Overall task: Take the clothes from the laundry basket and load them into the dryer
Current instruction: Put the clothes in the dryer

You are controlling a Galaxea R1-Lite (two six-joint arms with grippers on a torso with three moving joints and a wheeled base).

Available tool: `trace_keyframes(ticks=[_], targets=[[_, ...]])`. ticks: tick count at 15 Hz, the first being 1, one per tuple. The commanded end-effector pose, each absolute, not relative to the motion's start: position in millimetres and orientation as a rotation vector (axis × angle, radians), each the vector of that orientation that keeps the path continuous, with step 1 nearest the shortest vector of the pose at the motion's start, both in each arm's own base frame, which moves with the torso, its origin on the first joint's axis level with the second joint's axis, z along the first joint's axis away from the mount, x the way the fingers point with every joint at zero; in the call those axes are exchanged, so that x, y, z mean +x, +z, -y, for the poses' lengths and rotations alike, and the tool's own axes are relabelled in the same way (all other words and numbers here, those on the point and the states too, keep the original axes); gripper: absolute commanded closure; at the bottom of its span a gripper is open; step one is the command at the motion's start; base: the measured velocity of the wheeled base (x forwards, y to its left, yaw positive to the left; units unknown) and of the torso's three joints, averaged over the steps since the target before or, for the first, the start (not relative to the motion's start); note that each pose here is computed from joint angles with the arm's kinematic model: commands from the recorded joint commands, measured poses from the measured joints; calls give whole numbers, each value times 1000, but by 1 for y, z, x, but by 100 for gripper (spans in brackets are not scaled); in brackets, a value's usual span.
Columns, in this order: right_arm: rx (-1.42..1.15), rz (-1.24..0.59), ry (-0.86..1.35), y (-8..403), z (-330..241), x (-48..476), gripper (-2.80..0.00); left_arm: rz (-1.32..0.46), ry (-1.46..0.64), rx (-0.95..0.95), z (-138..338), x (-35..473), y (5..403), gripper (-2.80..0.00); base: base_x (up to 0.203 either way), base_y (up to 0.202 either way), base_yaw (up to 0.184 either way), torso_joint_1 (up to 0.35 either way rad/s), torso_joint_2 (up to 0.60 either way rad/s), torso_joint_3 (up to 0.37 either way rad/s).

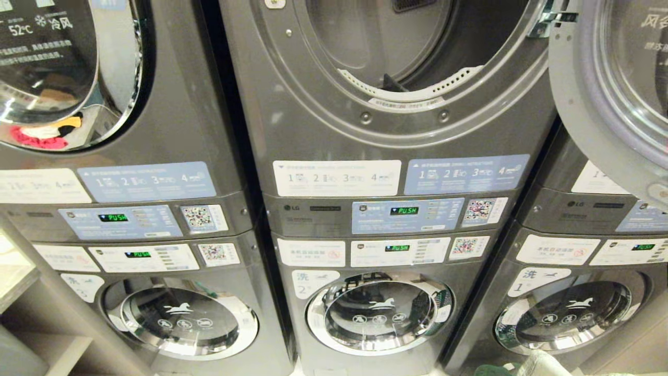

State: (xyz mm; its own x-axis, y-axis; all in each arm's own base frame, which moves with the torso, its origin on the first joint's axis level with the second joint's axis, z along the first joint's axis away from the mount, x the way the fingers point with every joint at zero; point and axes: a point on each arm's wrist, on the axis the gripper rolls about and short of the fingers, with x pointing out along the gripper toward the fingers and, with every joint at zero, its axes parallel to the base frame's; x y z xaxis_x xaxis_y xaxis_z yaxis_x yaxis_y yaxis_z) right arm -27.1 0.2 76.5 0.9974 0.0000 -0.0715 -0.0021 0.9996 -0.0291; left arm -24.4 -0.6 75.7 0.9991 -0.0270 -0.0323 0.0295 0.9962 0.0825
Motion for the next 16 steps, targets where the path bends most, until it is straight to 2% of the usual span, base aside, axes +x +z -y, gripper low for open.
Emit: trace_keyframes(ticks=[1,4,16], targets=[[-35,-74,3,76,0,-27,0,-33,-24,79,1,-24,75,0,0,0,0,4,-2,202],[-109,-74,29,76,-1,-27,0,-33,-23,78,0,-24,75,0,0,0,0,5,-3,86],[-137,-76,30,75,-1,-27,0,-33,-20,66,0,-24,75,0,0,0,0,0,0,2]])
